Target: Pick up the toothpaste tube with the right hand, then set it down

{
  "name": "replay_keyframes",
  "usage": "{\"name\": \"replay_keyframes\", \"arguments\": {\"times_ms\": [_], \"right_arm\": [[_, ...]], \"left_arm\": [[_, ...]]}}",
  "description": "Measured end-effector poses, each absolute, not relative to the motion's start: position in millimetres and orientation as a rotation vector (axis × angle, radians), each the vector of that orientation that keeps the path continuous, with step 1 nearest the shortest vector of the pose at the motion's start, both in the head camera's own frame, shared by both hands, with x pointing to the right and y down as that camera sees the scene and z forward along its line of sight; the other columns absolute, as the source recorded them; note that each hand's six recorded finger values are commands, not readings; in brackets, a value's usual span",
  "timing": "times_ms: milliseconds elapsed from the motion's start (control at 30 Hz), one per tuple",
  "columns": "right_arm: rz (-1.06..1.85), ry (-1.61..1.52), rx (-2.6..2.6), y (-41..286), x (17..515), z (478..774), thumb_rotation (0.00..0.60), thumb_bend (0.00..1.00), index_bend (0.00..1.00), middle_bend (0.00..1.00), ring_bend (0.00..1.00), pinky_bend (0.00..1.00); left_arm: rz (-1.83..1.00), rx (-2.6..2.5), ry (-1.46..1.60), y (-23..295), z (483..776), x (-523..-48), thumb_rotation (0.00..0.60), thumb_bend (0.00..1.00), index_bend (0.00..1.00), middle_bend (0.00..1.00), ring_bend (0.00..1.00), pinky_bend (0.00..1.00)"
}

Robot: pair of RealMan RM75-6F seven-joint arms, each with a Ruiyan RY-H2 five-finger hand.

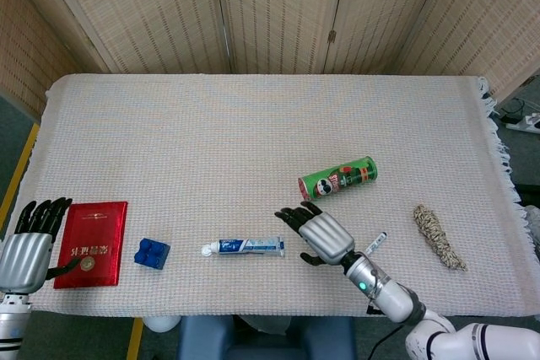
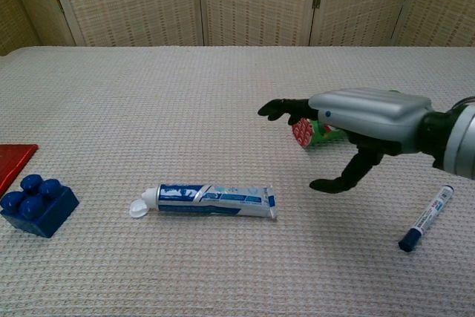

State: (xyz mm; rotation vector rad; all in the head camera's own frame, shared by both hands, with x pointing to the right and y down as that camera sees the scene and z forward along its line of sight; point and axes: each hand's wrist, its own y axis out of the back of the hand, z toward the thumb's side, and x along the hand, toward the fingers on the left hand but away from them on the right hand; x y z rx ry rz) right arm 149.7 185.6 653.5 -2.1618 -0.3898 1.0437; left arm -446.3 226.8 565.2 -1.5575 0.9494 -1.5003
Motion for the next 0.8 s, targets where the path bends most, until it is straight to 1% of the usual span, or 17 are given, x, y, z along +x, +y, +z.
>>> {"name": "replay_keyframes", "arguments": {"times_ms": [433, 800], "right_arm": [[1.047, -0.322, -2.198, 203.3, 75.6, 701.4, 0.6, 0.34, 0.05, 0.16, 0.18, 0.12], [1.054, -0.286, -2.112, 202.5, 53.1, 723.5, 0.6, 0.34, 0.07, 0.17, 0.2, 0.12]], "left_arm": [[-1.518, -1.553, 0.945, 227.4, 567.4, -449.9, 0.6, 0.17, 0.06, 0.13, 0.1, 0.0], [-1.523, -1.563, 0.945, 228.1, 568.7, -452.0, 0.6, 0.17, 0.06, 0.13, 0.1, 0.0]]}}
